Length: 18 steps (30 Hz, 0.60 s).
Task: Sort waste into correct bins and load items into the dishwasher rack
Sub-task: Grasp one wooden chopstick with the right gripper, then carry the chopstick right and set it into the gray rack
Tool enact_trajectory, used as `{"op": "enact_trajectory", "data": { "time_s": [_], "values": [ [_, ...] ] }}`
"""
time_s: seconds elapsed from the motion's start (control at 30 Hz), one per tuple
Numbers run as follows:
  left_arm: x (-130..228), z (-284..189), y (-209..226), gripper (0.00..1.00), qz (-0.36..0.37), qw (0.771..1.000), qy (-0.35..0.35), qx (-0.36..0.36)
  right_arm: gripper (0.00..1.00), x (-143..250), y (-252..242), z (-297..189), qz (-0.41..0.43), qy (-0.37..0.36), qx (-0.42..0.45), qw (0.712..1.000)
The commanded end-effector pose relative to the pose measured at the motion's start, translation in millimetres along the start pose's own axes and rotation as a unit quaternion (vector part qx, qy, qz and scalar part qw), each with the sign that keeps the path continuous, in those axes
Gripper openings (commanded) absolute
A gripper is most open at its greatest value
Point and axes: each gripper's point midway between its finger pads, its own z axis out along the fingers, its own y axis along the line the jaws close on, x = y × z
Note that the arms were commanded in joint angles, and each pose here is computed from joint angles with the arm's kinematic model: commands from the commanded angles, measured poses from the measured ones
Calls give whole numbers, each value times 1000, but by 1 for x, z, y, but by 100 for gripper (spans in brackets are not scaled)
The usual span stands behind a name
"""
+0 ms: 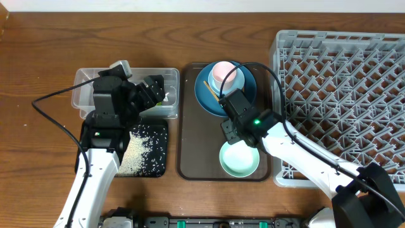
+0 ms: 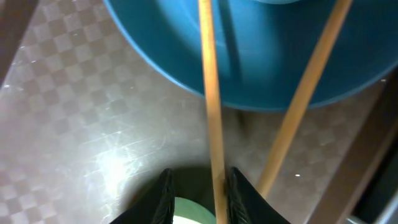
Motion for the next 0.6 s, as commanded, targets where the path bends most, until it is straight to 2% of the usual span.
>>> {"op": "enact_trajectory", "data": {
  "time_s": [0.0, 0.57],
  "values": [
    [-2, -2, 0, 89, 8, 1000, -6, 0, 27, -1, 7, -3, -5, 2, -19, 1000],
    [-2, -2, -1, 89, 8, 1000, -6, 0, 30, 7, 19, -4, -6, 22, -54, 998]
  ]
}}
